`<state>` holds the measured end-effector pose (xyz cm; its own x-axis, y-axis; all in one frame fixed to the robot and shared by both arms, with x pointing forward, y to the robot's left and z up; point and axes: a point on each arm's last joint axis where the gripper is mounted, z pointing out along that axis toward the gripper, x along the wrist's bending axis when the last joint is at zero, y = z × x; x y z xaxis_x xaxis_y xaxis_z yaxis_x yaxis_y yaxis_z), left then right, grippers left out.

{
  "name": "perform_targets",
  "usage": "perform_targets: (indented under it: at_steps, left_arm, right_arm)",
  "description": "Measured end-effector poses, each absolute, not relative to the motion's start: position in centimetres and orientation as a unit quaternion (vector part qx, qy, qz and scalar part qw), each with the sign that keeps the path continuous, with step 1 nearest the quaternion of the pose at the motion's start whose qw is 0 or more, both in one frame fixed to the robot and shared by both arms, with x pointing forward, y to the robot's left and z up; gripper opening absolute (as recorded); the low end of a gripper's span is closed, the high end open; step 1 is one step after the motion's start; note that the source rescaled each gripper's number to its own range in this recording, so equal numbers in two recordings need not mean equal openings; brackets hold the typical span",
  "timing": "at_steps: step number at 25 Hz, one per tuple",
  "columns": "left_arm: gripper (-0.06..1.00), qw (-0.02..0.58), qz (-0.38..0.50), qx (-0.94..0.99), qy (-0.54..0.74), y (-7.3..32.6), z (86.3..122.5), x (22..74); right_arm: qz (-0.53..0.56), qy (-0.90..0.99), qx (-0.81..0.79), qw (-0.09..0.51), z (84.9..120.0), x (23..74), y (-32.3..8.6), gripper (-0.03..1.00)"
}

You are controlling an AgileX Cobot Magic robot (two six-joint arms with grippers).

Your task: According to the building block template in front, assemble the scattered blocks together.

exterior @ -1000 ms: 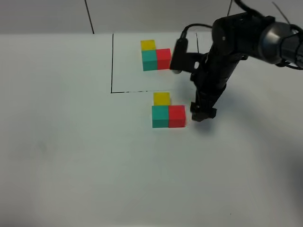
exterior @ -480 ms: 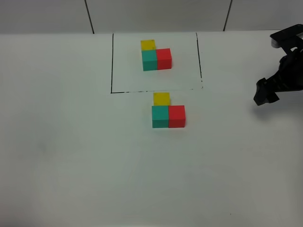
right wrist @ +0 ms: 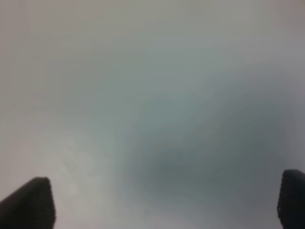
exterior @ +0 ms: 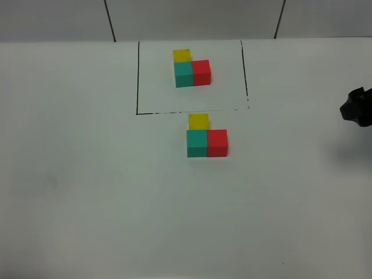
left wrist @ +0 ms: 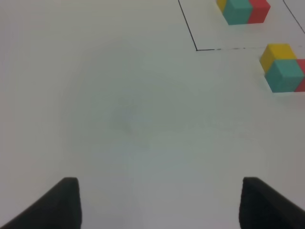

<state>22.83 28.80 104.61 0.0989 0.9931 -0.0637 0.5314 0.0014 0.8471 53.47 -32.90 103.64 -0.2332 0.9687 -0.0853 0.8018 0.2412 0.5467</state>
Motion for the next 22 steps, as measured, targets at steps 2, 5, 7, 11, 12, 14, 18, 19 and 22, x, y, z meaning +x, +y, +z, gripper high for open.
perform_targets:
  at_steps: [2,5,7,11,12,14,18,19,22]
  left_arm:
    - [0.6,0.378,0.305,0.637,0.598,28.8,104.6,22.8]
    - [0.6,0.378,0.305,0.637,0.598,28.8,104.6,22.8]
    - [0.6,0.378,0.305,0.637,0.598,28.8,104.6,22.8]
    - [0.6,0.378,0.305,0.637,0.598,28.8,104.6,22.8]
    - [0.6,0.378,0.305,0.637,0.598,28.8,104.6,22.8]
    - [0.6,0.378,0.305,0.637,0.598,28.8,104.6,22.8]
    - [0.6,0.378,0.305,0.637,0.598,28.8,104.6,22.8]
    - [0.6,0.378,0.305,0.637,0.598,28.8,104.6,22.8]
    - [0.6,0.378,0.305,0.637,0.598,28.8,104.6,22.8]
  right_arm:
    - [0.21,0.753,0.583,0.224,105.2,51.9,-32.8,0.88]
    - [0.22,0.744,0.585,0.236,106.9,49.4,-32.4,0.88]
    - [0.222,0.74,0.588,0.239,107.1,47.8,-32.2,0.88]
    - [0.231,0.732,0.586,0.26,107.4,44.4,-31.8,0.88]
    - [0.235,0.73,0.584,0.267,107.4,43.5,-31.7,0.88]
    - [0.244,0.725,0.579,0.283,107.6,41.7,-31.4,0.88]
    - [0.265,0.712,0.57,0.314,108.2,38.6,-30.9,0.88]
    - [0.271,0.708,0.569,0.32,108.3,37.7,-30.7,0.88]
    - [0.284,0.7,0.566,0.331,108.4,35.3,-30.3,0.88]
